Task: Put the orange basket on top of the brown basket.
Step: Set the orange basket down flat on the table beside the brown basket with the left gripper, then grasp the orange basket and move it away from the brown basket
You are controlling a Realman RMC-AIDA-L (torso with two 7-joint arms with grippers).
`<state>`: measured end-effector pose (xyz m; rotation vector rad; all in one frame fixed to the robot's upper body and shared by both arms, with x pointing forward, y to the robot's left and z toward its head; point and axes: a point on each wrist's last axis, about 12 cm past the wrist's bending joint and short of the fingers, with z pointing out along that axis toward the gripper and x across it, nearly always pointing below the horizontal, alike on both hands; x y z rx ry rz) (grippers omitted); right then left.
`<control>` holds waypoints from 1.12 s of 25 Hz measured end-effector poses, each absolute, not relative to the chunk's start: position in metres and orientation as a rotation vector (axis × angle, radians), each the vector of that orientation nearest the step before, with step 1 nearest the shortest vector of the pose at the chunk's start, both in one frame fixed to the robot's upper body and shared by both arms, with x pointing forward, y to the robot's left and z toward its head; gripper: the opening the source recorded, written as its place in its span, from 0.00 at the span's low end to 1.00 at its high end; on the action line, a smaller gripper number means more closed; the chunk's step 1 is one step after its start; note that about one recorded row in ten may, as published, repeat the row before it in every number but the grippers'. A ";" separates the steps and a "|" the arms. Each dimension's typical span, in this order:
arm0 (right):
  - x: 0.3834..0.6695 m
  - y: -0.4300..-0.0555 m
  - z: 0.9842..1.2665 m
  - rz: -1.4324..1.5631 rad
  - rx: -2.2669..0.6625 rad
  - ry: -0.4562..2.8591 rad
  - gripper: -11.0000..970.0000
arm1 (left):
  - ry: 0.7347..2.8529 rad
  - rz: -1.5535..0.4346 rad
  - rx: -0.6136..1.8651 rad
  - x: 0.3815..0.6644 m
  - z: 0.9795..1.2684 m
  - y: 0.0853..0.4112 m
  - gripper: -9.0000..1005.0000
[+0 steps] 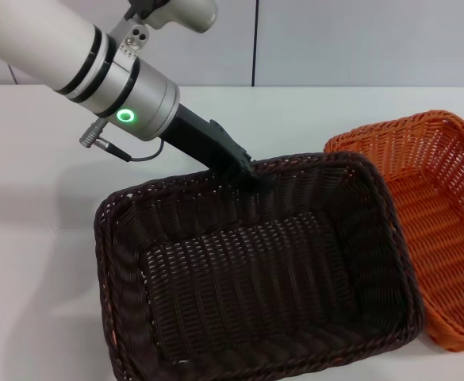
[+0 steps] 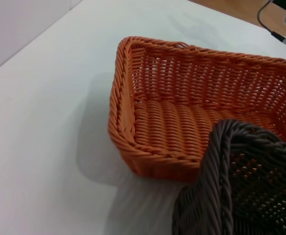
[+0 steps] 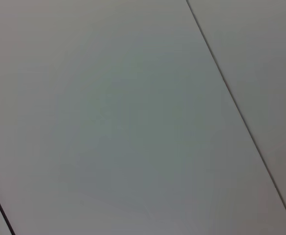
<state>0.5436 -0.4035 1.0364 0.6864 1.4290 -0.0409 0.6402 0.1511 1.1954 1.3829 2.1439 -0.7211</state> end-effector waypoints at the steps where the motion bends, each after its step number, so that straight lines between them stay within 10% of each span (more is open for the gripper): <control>1: 0.543 -0.403 1.036 -0.041 0.687 1.429 0.57 | 2.144 -0.721 1.383 0.640 1.195 0.151 0.21; 5: 0.543 -0.403 1.036 -0.031 0.692 1.424 0.57 | 2.149 -0.714 1.345 0.641 1.195 0.150 0.21; 7: 0.542 -0.404 1.037 -0.009 0.701 1.412 0.57 | 2.097 -0.741 1.261 0.641 1.200 0.156 0.44; 13: 0.545 -0.407 1.055 0.221 0.571 1.390 0.57 | 1.866 -0.863 0.986 0.637 1.208 0.183 0.62; 28: 0.592 -0.407 1.193 0.452 -0.688 1.914 0.57 | 1.597 -0.951 0.603 0.620 1.202 0.234 0.86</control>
